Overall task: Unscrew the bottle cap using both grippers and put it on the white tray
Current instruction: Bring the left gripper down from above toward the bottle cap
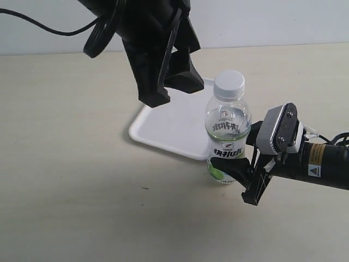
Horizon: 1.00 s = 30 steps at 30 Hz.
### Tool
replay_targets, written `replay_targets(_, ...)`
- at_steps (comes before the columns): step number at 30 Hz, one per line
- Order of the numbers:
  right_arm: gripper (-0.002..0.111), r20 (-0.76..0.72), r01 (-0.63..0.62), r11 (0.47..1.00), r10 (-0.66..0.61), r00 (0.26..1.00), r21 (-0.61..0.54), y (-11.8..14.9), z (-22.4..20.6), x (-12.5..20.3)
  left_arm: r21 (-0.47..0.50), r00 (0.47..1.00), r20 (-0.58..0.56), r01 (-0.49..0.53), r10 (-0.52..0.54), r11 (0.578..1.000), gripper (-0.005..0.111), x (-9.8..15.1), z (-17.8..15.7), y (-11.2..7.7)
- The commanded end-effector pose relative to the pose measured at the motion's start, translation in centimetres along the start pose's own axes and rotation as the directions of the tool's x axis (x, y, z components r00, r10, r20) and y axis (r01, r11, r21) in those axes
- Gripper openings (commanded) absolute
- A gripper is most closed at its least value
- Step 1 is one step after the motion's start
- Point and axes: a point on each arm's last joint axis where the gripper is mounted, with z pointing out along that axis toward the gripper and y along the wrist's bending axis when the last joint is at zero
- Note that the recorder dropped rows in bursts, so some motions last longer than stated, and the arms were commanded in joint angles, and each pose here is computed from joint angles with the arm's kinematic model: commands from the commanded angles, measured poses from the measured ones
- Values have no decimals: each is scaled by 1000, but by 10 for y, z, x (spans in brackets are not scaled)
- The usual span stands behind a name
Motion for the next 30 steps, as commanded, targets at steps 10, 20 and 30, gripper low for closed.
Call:
replay_targets(10, 0, -8, 89, 996, -89, 996, 25, -3, 0, -2, 52, 991, -6, 137, -137, 989, 67, -2, 8, -4)
replay_targets(20, 0, -58, 162, 986, -163, 985, -23, 4, 4, 1, 36, 994, -19, 108, -107, 994, 72, -11, 41, -10)
replay_targets(30, 0, -103, 190, 982, -189, 976, -5, 9, 11, 0, 10, 994, -6, 111, -111, 994, 72, -15, 37, -6)
